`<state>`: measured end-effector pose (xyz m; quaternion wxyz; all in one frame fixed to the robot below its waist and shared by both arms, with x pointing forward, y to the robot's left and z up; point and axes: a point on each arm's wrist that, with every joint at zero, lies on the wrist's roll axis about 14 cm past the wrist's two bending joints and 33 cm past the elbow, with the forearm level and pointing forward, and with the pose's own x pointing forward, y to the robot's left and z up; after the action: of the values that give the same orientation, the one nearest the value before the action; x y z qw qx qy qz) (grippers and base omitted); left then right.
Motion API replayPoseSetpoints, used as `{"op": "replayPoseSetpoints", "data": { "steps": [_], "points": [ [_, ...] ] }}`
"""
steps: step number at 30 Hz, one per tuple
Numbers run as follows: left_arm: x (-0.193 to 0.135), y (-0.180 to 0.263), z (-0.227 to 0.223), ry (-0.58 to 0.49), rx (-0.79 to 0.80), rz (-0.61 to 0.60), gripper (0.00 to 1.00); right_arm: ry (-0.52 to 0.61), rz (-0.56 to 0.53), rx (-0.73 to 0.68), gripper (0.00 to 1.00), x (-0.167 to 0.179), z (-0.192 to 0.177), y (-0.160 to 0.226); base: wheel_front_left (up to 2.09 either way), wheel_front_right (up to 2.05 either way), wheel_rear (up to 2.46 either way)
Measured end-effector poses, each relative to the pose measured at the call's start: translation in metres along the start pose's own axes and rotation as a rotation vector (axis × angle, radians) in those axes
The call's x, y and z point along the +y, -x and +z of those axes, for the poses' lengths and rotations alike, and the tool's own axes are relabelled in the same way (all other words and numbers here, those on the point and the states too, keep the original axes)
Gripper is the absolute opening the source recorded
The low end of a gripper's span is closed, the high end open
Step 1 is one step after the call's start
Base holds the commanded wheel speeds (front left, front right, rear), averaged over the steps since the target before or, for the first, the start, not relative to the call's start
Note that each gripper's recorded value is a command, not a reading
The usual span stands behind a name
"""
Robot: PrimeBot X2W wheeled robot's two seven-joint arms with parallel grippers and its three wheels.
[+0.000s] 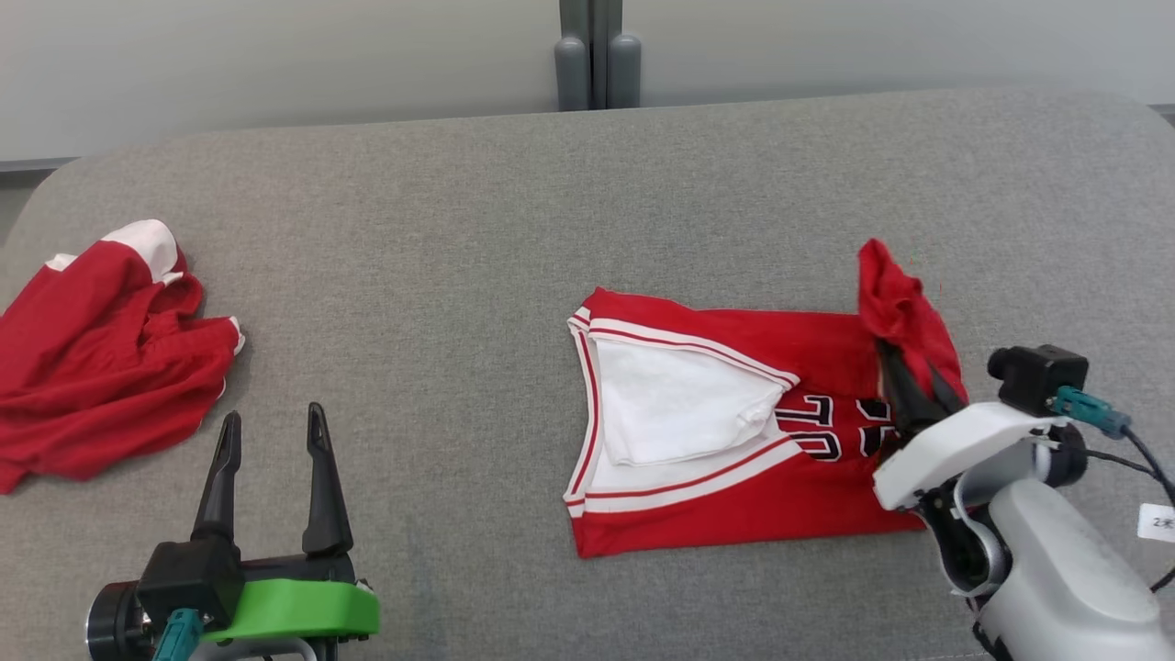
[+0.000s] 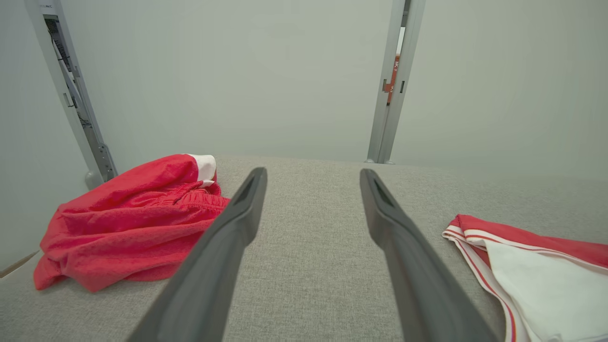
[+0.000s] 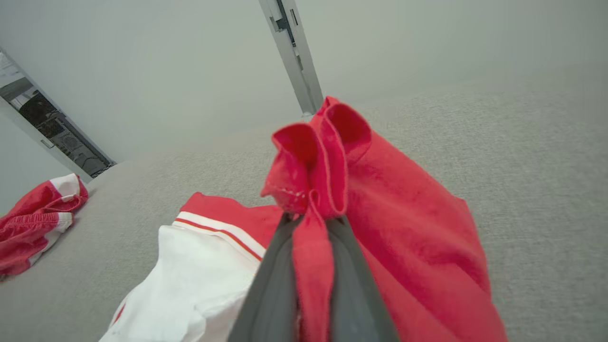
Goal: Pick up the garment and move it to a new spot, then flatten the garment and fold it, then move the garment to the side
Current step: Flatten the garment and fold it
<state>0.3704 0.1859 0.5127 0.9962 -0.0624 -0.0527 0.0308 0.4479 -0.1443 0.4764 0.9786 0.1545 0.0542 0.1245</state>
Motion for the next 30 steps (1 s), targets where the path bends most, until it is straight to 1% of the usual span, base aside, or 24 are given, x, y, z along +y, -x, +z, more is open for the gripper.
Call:
{"op": "replayPoseSetpoints", "data": {
  "steps": [4,11,17,24,25,26,27,30],
  "points": [
    [0.001,0.002,-0.002,0.006,0.009,0.004,1.0,-0.029,0.087,0.03,0.0,0.04,-0.013,-0.008,0.0,0.0,0.0],
    [0.007,0.007,-0.007,0.011,0.026,0.027,1.0,-0.06,0.211,0.073,0.0,0.097,-0.029,-0.023,0.0,0.0,0.0],
    [0.012,0.009,-0.008,0.015,0.033,0.049,1.0,-0.078,0.281,0.103,0.0,0.13,-0.04,-0.034,0.0,0.0,0.0],
    [0.016,0.01,-0.011,0.018,0.043,0.068,1.0,-0.094,0.314,0.148,0.0,0.148,-0.058,-0.037,0.0,0.0,0.0],
    [0.016,0.011,-0.012,0.02,0.045,0.069,1.0,-0.096,0.311,0.151,0.2,0.148,-0.059,-0.037,0.0,0.0,0.0],
    [0.016,0.011,-0.012,0.02,0.047,0.069,1.0,-0.096,0.309,0.151,0.84,0.148,-0.06,-0.038,0.0,0.0,0.0],
    [0.016,0.011,-0.013,0.021,0.049,0.068,1.0,-0.094,0.308,0.152,1.0,0.147,-0.06,-0.039,0.0,0.0,0.0],
    [0.015,0.01,-0.013,0.023,0.047,0.064,1.0,-0.096,0.299,0.131,1.0,0.144,-0.056,-0.04,0.0,0.0,0.0]
  ]
}}
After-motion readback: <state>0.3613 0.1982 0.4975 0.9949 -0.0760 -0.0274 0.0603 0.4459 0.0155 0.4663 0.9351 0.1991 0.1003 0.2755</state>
